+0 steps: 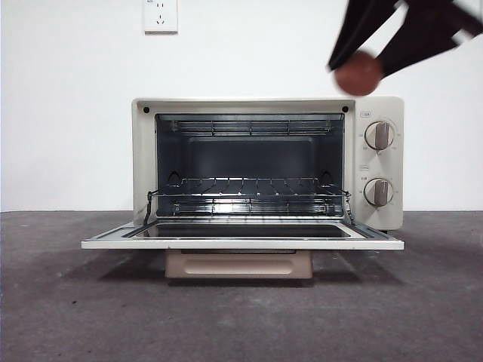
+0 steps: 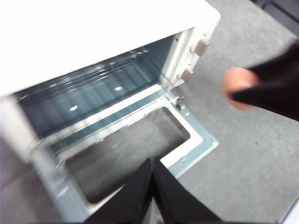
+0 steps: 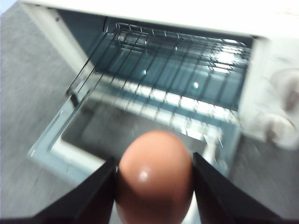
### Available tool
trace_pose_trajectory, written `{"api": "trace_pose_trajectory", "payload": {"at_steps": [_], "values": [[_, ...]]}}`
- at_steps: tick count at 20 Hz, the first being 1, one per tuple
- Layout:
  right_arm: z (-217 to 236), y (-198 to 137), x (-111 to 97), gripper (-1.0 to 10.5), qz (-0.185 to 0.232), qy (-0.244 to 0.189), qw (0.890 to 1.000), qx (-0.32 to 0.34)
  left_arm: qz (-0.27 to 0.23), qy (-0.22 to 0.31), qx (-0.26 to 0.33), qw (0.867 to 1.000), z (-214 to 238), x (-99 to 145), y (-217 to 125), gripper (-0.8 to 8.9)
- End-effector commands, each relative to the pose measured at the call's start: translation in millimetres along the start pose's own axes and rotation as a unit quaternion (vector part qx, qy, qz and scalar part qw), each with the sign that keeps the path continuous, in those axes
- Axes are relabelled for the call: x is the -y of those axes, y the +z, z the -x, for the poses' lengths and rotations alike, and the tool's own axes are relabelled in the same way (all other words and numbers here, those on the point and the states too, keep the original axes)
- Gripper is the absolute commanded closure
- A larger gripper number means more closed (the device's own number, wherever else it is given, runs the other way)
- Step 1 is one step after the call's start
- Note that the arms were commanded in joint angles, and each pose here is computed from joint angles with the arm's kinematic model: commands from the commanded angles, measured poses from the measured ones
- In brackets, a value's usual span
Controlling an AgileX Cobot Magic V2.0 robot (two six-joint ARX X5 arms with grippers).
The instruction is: Eggoven
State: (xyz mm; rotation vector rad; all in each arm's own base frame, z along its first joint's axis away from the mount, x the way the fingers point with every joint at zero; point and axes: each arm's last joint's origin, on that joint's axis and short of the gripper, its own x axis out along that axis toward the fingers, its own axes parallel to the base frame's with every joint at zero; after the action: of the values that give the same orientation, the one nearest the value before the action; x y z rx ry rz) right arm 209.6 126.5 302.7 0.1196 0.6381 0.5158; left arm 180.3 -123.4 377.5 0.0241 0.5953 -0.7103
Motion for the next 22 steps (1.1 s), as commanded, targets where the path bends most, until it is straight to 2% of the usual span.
{"api": "trace_pose_trajectory", "payload": {"at_steps": [1, 4, 10, 17, 22], "values": [[-28, 5, -1, 9.4, -0.003, 0.006, 1.0, 0.013, 0.005, 0.007, 0.007, 1.0, 16, -2, -12, 8.07], [-65, 1, 4, 9.4, -0.003, -0.002, 1.0, 0.015, 0.015, 0.021, 0.004, 1.0, 36, -6, -37, 8.07], [-101, -6, 10, 9.4, -0.003, -0.021, 1.0, 0.022, 0.027, 0.029, -0.001, 0.999, 55, -5, -62, 8.07], [-125, -10, 16, 9.4, 0.0, -0.054, 0.997, 0.05, 0.03, 0.027, 0.019, 0.999, 79, 0, -72, 8.07], [-131, -13, 20, 9.4, -0.002, -0.071, 0.997, 0.043, 0.029, 0.027, 0.022, 0.999, 83, 1, -73, 8.07]]}}
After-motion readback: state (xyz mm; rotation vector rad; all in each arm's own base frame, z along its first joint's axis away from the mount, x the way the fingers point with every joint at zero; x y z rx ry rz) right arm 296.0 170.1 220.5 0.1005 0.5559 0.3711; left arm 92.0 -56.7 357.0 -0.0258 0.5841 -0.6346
